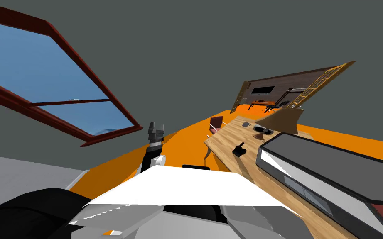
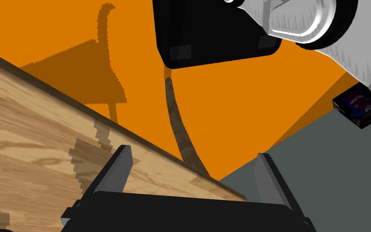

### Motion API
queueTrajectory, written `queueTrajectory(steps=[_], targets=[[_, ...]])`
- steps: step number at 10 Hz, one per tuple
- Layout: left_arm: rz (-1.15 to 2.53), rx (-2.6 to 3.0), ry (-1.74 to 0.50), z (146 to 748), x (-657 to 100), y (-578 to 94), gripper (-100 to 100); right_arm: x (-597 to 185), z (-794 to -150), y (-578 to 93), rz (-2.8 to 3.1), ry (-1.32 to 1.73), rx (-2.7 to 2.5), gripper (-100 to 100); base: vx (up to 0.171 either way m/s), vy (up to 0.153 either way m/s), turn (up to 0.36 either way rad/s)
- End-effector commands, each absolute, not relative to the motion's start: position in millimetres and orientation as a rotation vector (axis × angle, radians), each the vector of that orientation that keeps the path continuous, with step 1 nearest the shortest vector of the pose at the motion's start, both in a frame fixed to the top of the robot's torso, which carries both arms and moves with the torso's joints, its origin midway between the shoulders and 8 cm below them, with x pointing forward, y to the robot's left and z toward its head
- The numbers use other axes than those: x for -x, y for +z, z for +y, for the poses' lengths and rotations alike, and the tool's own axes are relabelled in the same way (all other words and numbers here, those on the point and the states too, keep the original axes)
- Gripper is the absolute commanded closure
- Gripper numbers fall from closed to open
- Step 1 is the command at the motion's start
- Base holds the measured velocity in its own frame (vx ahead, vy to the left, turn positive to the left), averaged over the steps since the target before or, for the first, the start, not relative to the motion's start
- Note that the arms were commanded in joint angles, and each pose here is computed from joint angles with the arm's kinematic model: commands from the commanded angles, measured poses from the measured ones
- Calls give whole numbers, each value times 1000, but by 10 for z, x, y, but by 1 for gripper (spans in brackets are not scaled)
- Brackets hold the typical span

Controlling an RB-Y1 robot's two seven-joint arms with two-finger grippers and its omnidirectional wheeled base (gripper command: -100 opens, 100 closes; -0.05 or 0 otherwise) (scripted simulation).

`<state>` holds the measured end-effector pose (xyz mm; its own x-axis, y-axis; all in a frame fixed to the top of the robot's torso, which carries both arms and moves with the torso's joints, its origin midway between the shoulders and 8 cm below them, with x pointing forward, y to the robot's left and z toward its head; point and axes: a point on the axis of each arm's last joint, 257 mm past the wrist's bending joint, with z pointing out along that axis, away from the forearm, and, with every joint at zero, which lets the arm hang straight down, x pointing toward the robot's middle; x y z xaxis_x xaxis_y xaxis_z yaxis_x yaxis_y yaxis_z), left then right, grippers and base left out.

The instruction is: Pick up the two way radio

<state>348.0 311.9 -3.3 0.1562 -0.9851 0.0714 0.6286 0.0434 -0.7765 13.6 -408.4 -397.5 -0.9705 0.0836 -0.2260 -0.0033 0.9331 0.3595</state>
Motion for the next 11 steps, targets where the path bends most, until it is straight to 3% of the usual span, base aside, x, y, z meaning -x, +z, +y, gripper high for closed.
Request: queueTrajectory(steps=[1, 5, 8, 11], targets=[[575, 785, -1343, 3119, -3480, -33, 0, -35, -4321, -3975, 2911, 468, -12, -100, -9, -43, 352], [575, 784, -1343, 3119, -3480, -33, 0, 81, -4868, -3908, 3021, 309, 105, -100, 8, -59, 422], [575, 785, -1343, 3119, -3480, -33, 0, 64, -5055, -3858, 3053, 254, 167, -100, 11, -46, 212], [575, 785, -1343, 3119, -3479, -33, 0, -15, -5444, -3744, 3104, 129, 280, -100, 11, -55, 393]])
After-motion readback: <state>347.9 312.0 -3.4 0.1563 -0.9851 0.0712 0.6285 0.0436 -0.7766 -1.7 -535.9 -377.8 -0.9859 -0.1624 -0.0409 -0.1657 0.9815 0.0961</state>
